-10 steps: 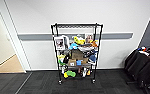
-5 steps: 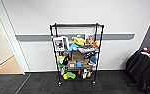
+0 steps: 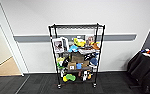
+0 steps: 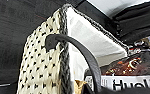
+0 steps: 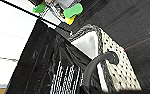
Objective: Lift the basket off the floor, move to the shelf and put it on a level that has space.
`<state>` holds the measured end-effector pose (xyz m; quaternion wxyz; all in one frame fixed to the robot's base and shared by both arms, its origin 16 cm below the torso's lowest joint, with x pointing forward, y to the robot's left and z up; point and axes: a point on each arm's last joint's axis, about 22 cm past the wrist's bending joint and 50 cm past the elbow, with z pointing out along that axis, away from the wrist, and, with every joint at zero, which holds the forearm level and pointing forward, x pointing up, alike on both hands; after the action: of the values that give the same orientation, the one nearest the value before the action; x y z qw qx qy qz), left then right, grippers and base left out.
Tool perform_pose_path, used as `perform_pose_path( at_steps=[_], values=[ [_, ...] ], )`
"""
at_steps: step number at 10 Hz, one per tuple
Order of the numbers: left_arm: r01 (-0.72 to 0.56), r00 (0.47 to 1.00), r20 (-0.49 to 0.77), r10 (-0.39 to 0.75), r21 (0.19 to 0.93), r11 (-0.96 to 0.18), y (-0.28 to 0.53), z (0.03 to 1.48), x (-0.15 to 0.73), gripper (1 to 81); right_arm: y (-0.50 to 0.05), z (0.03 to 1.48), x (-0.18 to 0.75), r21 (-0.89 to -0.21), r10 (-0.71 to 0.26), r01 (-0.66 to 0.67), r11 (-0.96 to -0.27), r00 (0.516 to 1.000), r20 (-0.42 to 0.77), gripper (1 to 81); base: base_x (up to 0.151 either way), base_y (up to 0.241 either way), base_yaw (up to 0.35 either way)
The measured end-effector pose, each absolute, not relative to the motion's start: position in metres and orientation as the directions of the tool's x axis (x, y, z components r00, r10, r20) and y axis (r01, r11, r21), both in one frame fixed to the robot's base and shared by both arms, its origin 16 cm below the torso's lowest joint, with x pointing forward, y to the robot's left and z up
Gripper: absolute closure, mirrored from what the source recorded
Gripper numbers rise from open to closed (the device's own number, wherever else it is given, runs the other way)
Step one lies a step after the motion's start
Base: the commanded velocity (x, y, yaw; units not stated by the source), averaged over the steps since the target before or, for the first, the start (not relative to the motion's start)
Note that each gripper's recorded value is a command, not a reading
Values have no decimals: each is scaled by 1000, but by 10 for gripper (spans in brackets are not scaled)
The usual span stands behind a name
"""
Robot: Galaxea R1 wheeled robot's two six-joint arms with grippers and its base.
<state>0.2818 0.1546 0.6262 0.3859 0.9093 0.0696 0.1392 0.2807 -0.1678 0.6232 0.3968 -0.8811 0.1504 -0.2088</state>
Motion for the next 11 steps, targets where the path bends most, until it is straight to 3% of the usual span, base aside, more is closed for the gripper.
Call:
perform_pose_path(
  at_steps=[11],
  values=[
    [25, 954, 189, 233, 724, -689, 151, 624, 275, 811, -172, 627, 272, -769, -441, -107, -631, 864, 242, 811, 113, 0, 0]
  ],
)
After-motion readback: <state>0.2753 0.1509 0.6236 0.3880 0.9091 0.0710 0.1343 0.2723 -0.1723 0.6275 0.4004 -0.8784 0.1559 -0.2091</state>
